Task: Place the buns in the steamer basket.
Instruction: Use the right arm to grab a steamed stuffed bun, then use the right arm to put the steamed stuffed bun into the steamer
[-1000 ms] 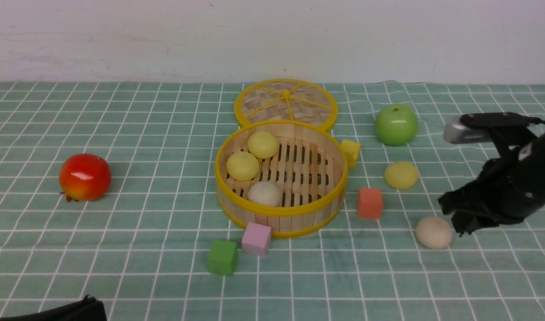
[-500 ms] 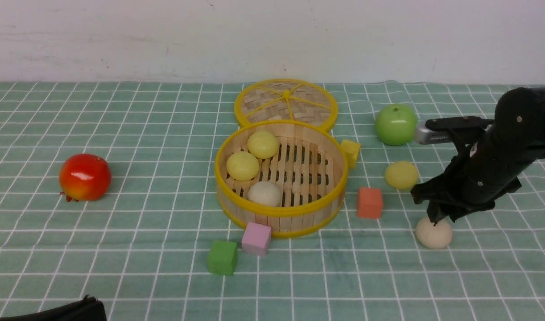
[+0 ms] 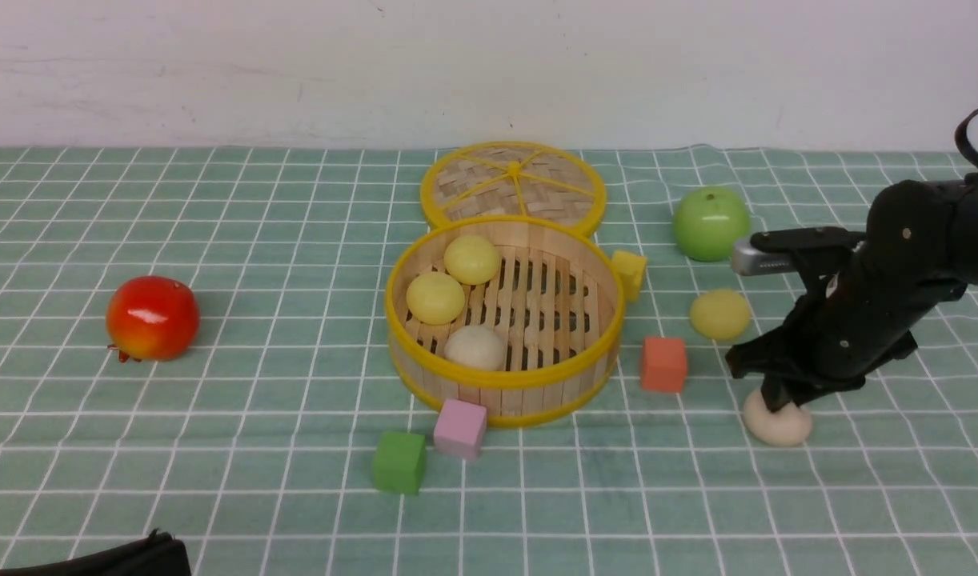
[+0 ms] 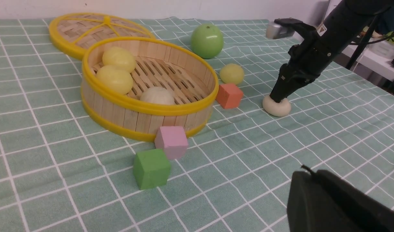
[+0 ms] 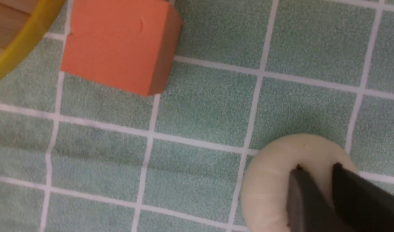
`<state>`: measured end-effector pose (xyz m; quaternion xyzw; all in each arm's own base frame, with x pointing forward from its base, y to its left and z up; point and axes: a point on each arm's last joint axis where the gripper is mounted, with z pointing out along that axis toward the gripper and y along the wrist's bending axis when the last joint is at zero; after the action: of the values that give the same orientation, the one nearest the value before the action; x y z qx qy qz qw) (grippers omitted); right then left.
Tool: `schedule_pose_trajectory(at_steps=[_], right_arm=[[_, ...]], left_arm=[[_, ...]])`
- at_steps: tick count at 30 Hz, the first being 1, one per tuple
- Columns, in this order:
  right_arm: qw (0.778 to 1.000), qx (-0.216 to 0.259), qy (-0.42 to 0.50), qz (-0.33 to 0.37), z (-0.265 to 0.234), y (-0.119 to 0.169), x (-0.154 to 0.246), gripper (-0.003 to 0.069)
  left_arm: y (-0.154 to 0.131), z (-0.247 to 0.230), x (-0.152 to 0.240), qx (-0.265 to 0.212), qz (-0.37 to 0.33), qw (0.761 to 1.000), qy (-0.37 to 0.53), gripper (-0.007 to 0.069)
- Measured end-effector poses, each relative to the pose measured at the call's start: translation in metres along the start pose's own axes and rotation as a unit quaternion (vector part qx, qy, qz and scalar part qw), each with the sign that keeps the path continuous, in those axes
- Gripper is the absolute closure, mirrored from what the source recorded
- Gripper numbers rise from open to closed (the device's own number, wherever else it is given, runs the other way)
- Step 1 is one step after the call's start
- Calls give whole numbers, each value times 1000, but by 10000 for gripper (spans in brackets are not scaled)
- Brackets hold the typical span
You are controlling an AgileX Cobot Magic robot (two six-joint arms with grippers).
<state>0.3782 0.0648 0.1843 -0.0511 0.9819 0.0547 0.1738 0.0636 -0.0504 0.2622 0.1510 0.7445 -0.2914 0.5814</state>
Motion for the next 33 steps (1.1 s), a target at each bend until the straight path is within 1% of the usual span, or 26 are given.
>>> schedule_pose_trajectory(at_steps=[2,4,7,10,11,13,14,15,17,19,20,21,24,26,28,29,30,33], right_arm=[[1000,-1,2,-12,-2,0,1,631],[1000,-5,4,-15,-8,1,1,651],[1000,-14,-8,-16,-23,6,0,652],[996,-40,-74,-44,-66,34,-11,652],[993,-46,-91,-52,-73,40,-13,652],[983,-76,-147,-79,-93,69,-23,650],[982,-76,-151,-80,-94,69,-24,650],[976,-90,-176,-92,-96,84,-29,648],[968,-106,-202,-105,-87,104,-39,648],[963,-111,-217,-113,-75,115,-46,648],[961,-112,-223,-118,-57,124,-54,648],[960,-113,-227,-118,-51,128,-57,648],[959,-112,-231,-117,-16,136,-72,648],[959,-112,-232,-116,-7,138,-76,646],[958,-110,-240,-114,13,141,-86,640],[958,-110,-241,-114,13,141,-86,640],[957,-109,-245,-114,24,143,-91,629],[957,-107,-245,-113,35,143,-93,605]], left_arm=[[0,0,0,0,0,1000,0,619],[0,0,0,0,0,1000,0,619],[0,0,0,0,0,1000,0,618],[0,0,0,0,0,1000,0,615],[0,0,0,0,0,1000,0,615],[0,0,0,0,0,1000,0,613],[0,0,0,0,0,1000,0,613],[0,0,0,0,0,1000,0,610],[0,0,0,0,0,1000,0,608],[0,0,0,0,0,1000,0,607],[0,0,0,0,0,1000,0,606],[0,0,0,0,0,1000,0,606],[0,0,0,0,0,1000,0,606],[0,0,0,0,0,1000,0,606],[0,0,0,0,0,1000,0,605],[0,0,0,0,0,1000,0,605],[0,0,0,0,-1,1000,0,603],[0,0,0,0,-1,1000,0,601]])
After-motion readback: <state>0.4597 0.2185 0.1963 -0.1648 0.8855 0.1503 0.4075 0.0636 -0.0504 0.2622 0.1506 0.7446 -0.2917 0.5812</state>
